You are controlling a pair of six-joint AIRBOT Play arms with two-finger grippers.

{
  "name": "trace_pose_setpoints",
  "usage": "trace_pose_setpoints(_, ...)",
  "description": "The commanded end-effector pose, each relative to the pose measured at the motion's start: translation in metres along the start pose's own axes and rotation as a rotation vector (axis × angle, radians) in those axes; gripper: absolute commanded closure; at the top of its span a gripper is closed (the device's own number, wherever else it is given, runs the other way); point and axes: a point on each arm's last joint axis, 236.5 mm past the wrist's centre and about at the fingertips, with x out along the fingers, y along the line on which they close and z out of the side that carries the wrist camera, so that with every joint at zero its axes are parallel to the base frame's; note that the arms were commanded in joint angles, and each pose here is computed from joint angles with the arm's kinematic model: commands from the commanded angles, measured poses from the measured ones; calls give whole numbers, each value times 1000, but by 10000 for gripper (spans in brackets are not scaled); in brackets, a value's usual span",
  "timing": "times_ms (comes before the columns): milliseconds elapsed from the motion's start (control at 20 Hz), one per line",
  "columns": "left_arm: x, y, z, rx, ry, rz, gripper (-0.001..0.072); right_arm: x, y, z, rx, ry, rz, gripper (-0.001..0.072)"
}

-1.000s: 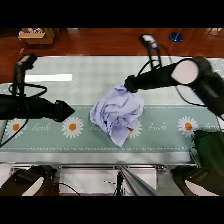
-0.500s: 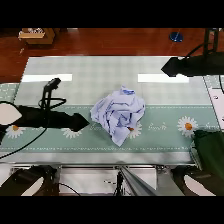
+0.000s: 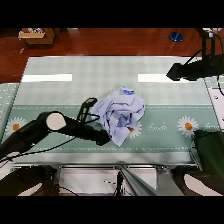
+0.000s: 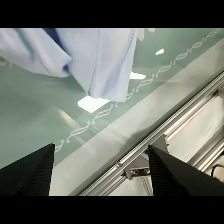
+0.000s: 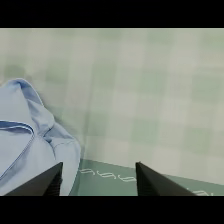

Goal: Fold the shirts.

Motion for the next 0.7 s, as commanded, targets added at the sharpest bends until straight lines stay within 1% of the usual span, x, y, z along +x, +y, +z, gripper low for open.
trace_pose_setpoints(0, 39, 2, -9, -18, 52, 18, 0, 11, -3, -7, 0, 42, 2, 172)
trace_pose_setpoints(150, 54, 17, 5, -71, 10, 45, 0, 11, -3, -8, -14, 47, 3, 172)
trace_pose_setpoints(300, 64, 13, 25, -158, -64, 3, 0, 11, -3, -9, -17, 52, 4, 172)
trace_pose_setpoints(400, 66, 7, 35, -148, -90, -25, 5, 11, -3, -9, -17, 52, 4, 173)
trace_pose_setpoints(450, 67, 5, 38, -139, -92, -29, 29, 11, -3, -9, -17, 50, 3, 173)
trace_pose_setpoints(500, 68, 4, 40, -130, -91, -31, 88, 11, -3, -9, -17, 49, 2, 173)
trace_pose_setpoints(550, 69, 3, 41, -129, -89, -30, 93, 11, -3, -8, -17, 46, 2, 173)
trace_pose_setpoints(650, 73, 1, 34, -102, -53, -34, 261, 11, -3, -6, -17, 37, 1, 173)
